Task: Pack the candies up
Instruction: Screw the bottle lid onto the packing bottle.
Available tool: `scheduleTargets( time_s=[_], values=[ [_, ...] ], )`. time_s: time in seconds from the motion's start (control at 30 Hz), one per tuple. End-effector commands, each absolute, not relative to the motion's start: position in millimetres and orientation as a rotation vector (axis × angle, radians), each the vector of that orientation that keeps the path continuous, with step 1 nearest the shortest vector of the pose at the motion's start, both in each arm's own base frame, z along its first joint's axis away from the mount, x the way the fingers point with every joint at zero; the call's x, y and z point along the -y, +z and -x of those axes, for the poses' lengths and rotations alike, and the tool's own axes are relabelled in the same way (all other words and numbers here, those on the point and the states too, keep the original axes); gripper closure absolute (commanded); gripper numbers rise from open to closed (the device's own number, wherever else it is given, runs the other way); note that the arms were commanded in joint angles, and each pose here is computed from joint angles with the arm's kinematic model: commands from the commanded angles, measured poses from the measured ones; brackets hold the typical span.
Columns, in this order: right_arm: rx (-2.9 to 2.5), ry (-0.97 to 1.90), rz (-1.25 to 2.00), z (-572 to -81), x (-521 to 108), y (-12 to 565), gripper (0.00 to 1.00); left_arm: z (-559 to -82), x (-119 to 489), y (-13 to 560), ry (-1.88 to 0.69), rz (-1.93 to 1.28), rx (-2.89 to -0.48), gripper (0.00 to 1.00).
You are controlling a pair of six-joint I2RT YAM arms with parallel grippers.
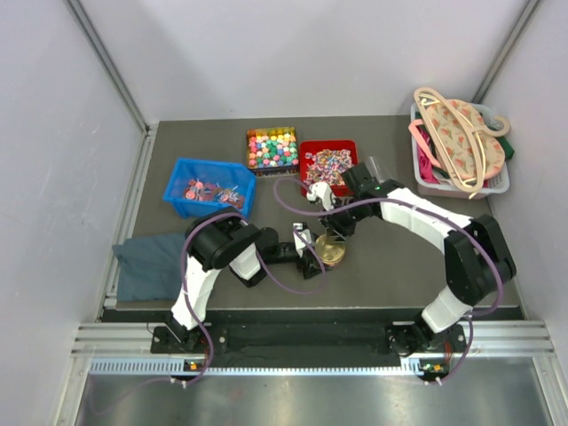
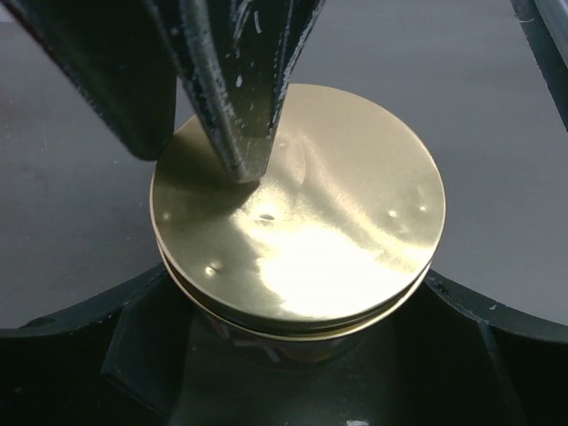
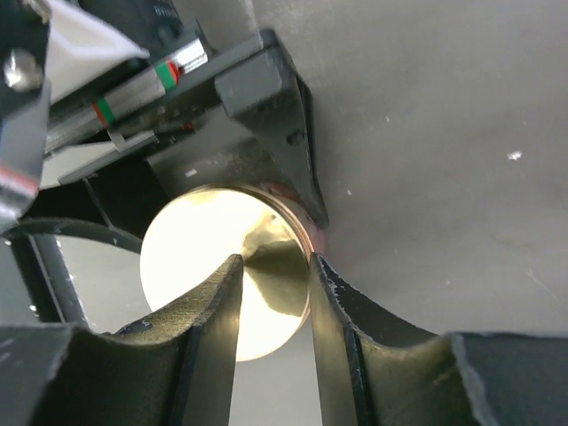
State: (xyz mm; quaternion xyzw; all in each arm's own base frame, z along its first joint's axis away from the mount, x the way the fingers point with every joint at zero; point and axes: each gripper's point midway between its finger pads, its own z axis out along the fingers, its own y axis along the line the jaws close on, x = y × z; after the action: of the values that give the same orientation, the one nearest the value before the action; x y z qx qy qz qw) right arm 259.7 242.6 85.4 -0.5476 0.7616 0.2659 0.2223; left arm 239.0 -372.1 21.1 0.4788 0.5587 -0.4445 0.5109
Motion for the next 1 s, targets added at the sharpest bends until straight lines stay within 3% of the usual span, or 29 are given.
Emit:
scheduleTargets(
  time_s=[0.0, 0.97],
  values=[
    [-2.181, 0.793, 1.542, -219, -227, 83, 0.66, -258, 367, 45, -1.007, -1.054, -1.234, 0.41],
    [-2.216, 0.933, 1.718, -143, -225, 81, 0.67, -267, 365, 42, -0.958, -1.032, -1.258, 0.41]
  ],
)
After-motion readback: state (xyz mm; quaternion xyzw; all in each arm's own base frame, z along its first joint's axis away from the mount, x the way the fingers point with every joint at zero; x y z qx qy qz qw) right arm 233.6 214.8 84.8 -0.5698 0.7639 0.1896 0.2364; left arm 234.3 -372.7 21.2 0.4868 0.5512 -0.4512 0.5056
